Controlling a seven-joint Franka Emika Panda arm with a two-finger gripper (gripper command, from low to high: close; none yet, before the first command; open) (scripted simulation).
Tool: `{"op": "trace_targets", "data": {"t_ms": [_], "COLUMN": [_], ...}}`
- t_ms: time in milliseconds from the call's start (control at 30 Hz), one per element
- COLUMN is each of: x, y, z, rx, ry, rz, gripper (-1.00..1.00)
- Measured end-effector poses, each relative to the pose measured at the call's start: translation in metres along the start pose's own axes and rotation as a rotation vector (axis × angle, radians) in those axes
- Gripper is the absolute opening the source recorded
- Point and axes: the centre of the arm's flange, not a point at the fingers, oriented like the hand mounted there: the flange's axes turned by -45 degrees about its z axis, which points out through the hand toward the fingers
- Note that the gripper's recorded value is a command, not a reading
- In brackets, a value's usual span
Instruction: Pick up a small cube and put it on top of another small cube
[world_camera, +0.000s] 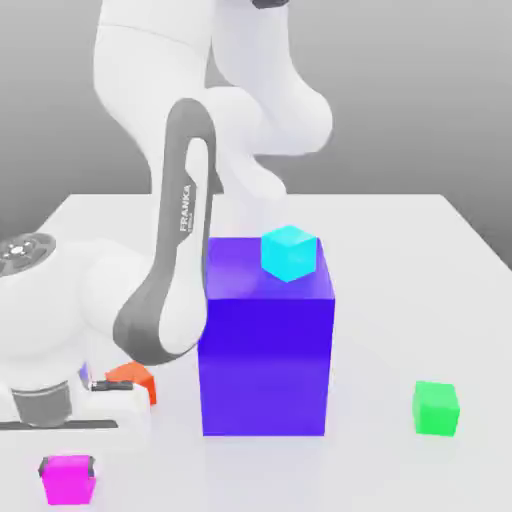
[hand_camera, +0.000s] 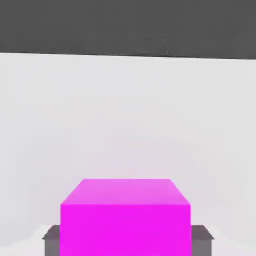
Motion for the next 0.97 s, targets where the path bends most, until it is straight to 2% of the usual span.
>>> {"op": "trace_targets", "data": {"t_ms": [67,233,400,533,633,767,833,867,967], "x": [0.000,0.005,0.021,0.009,-0.017,-0.084,-0.092,-0.094,-0.094], "y": [0.000,-0.018,-0.143,-0.244,-0.320,-0.455,-0.467,-0.469,-0.469], "z": [0.002,-0.053,-0.065,-0.077,-0.087,-0.083,-0.062,-0.051,-0.051], "rx": [0.000,0.007,0.036,0.041,0.034,0.007,0.001,0.001,0.001], "ry": [0.000,-0.002,-0.013,-0.019,-0.017,-0.005,-0.002,-0.001,-0.001], "rz": [0.000,-0.023,-0.196,-0.347,-0.476,-0.737,-0.751,-0.753,-0.753], "gripper": [-1.00,-1.00,-1.00,-1.00,-1.00,-1.00,-1.00,1.00,1.00]}}
